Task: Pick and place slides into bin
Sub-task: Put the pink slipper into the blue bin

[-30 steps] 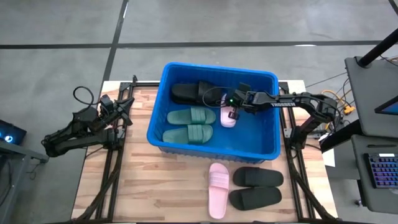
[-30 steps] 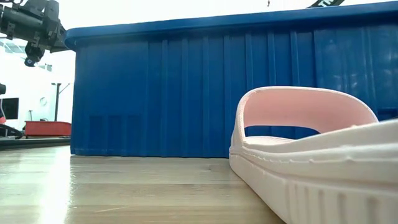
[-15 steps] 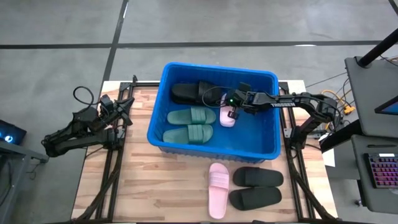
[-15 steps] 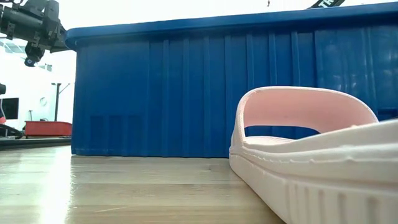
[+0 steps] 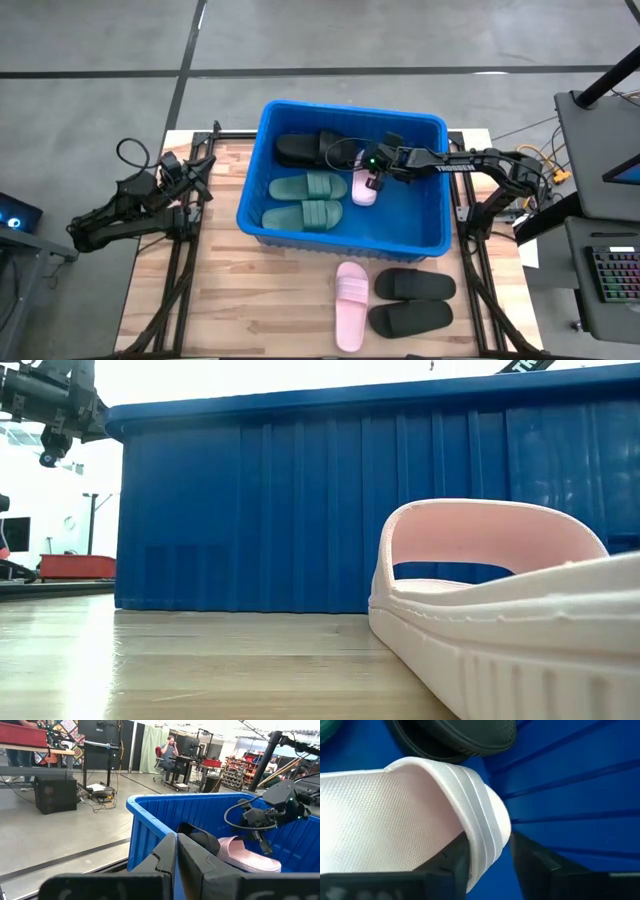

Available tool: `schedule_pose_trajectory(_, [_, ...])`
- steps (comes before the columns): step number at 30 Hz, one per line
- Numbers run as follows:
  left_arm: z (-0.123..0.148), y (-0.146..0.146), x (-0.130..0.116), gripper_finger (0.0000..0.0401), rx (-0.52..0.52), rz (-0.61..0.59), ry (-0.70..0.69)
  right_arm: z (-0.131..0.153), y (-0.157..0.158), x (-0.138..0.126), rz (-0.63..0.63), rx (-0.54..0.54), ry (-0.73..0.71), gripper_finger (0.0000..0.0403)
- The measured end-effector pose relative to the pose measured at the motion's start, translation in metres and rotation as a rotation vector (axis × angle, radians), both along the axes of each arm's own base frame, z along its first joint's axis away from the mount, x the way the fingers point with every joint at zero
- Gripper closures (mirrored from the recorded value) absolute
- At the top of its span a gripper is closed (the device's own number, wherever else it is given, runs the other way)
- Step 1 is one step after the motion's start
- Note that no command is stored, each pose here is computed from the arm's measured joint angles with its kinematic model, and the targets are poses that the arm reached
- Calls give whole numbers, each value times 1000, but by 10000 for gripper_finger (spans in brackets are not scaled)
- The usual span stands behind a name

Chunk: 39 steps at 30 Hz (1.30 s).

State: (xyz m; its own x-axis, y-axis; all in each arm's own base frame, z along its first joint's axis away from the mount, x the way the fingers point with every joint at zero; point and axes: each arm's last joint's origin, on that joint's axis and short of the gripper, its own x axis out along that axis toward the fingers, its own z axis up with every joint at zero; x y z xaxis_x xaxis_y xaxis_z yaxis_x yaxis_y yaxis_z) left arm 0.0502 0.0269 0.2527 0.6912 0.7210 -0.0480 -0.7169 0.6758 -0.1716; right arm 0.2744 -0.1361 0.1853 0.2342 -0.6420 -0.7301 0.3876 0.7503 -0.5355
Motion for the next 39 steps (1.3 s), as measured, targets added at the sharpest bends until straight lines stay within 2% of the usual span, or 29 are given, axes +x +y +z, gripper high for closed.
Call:
schedule_pose_trajectory(5, [0, 0, 0, 399, 0, 1, 0, -3, 3, -2, 22, 77, 11, 236])
schedule_pose_trajectory(10, [0, 0, 0, 399, 0, 1, 1, -5, 5, -6, -20, 110, 20, 219])
schedule_pose_trajectory(15, [0, 0, 0, 399, 0, 1, 0, -5, 5, -6, -57, 122, -10, 220])
schedule_pose_trajectory(27, [0, 0, 0, 399, 0, 1, 0, -5, 7, -5, -2, 211, -46, 222])
schedule_pose_trajectory(34, [0, 0, 0, 399, 0, 1, 1, 9, 10, -8, 30, 187, -78, 216])
schedule_pose_trajectory(39, [0, 0, 0, 399, 0, 1, 1, 29, 13, -14, 64, 159, -134, 216])
